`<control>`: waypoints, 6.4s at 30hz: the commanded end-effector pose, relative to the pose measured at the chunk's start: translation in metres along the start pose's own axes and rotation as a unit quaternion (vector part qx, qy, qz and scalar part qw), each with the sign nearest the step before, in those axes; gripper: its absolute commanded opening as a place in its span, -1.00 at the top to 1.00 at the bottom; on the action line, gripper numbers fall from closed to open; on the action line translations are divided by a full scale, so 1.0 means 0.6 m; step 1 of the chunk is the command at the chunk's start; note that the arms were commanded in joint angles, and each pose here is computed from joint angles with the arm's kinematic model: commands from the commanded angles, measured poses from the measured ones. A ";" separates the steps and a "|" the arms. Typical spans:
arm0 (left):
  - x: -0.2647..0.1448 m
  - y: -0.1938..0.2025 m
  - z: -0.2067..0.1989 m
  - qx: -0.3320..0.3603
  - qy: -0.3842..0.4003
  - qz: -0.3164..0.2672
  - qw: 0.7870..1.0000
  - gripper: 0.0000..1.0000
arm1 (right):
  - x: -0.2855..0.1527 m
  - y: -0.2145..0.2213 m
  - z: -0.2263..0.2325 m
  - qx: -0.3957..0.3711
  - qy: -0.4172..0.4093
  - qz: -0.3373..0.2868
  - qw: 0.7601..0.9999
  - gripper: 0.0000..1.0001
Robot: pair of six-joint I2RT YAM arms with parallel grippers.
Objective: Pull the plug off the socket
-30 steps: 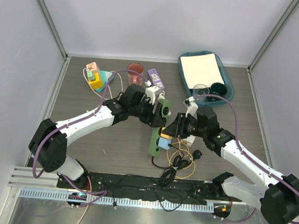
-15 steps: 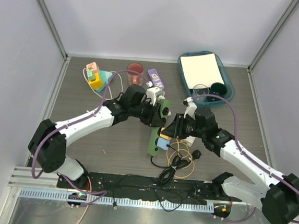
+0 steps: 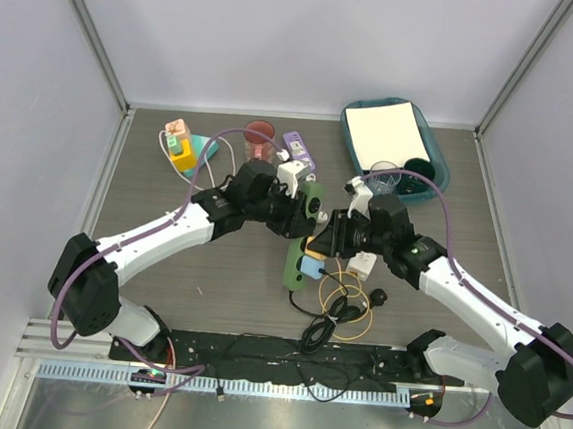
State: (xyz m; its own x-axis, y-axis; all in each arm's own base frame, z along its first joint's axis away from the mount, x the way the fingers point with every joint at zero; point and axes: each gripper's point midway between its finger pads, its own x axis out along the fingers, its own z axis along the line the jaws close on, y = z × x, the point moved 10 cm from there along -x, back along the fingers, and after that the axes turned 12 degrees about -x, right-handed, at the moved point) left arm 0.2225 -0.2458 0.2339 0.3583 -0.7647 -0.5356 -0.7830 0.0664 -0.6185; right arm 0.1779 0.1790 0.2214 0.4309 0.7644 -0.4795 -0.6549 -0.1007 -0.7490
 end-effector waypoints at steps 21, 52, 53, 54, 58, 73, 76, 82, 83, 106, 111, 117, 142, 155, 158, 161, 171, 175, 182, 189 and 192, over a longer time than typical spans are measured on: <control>-0.042 0.040 0.087 0.039 -0.199 0.061 0.977 1.00 | -0.072 -0.105 0.037 -0.088 -0.017 -0.087 0.992 0.98; -0.030 0.042 0.121 0.030 -0.294 0.069 0.953 1.00 | -0.016 -0.049 0.077 -0.092 -0.017 -0.058 0.994 0.99; -0.032 0.041 0.120 0.035 -0.293 0.066 0.953 1.00 | -0.019 -0.052 0.076 -0.097 -0.007 -0.067 0.993 0.99; -0.038 0.040 0.118 0.039 -0.292 0.062 0.954 1.00 | -0.026 -0.060 0.078 -0.101 -0.003 -0.072 0.992 0.98; -0.049 0.028 0.107 0.064 -0.267 0.031 0.961 1.00 | -0.045 -0.079 0.076 -0.126 -0.023 -0.079 0.989 0.98; -0.067 0.021 0.109 0.067 -0.311 0.025 0.948 1.00 | -0.064 -0.077 0.075 -0.139 -0.024 -0.058 0.988 0.98; -0.066 0.025 0.113 0.062 -0.318 0.027 0.946 1.00 | -0.066 -0.104 0.078 -0.141 0.004 -0.076 0.987 0.99; -0.054 0.034 0.116 0.052 -0.308 0.044 0.949 1.00 | -0.050 -0.089 0.061 -0.133 0.029 -0.071 0.988 0.98; -0.056 0.034 0.114 0.051 -0.303 0.043 0.951 1.00 | -0.052 -0.089 0.056 -0.128 0.051 -0.079 0.987 0.98; -0.107 0.000 0.079 0.056 -0.277 -0.084 0.956 1.00 | 0.046 -0.075 -0.172 0.056 0.195 -0.096 0.975 0.92; -0.119 0.000 0.067 0.056 -0.252 -0.098 0.961 1.00 | 0.089 -0.054 -0.211 0.080 0.189 -0.075 0.976 0.79; -0.119 0.000 0.058 0.053 -0.224 -0.090 0.969 1.00 | 0.105 -0.018 -0.239 0.076 0.215 -0.045 0.973 0.53; -0.122 0.003 0.038 0.060 -0.153 -0.098 0.982 1.00 | 0.037 -0.075 -0.009 -0.025 -0.062 -0.109 0.992 -0.59; -0.135 0.001 0.021 0.065 -0.101 -0.131 0.984 1.00 | 0.133 -0.004 0.042 -0.032 -0.132 -0.104 0.985 -0.56; -0.137 0.002 0.019 0.065 -0.099 -0.134 0.984 1.00 | 0.152 0.008 0.050 -0.028 -0.134 -0.086 0.987 -0.52; -0.135 0.003 0.022 0.064 -0.102 -0.134 0.984 1.00 | 0.162 0.014 0.065 -0.024 -0.135 -0.088 0.987 -0.50; -0.134 0.003 0.025 0.064 -0.111 -0.134 0.983 1.00 | 0.206 0.059 0.081 -0.009 -0.126 -0.050 0.991 -0.15; -0.133 0.004 0.027 0.065 -0.112 -0.132 0.983 1.00 | 0.210 0.065 0.078 -0.007 -0.114 -0.044 0.992 0.32; -0.123 0.007 0.055 0.064 -0.194 -0.112 0.972 1.00 | 0.181 0.040 0.096 -0.036 -0.115 -0.077 0.990 0.98; -0.108 0.014 0.072 0.068 -0.225 -0.078 0.969 1.00 | 0.144 0.027 0.092 -0.055 -0.069 -0.117 0.989 0.98; -0.110 0.014 0.075 0.085 -0.227 -0.081 0.967 1.00 | 0.140 0.028 0.092 -0.063 -0.069 -0.110 0.990 0.99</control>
State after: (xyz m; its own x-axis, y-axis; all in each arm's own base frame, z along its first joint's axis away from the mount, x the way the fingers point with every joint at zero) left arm 0.2073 -0.1820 0.2451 0.6271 -0.5408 -0.5606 -0.6515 0.0303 -0.7580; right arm 0.1631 0.2780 0.1595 0.3884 0.8428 -0.3725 -0.5832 -0.0881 -0.8075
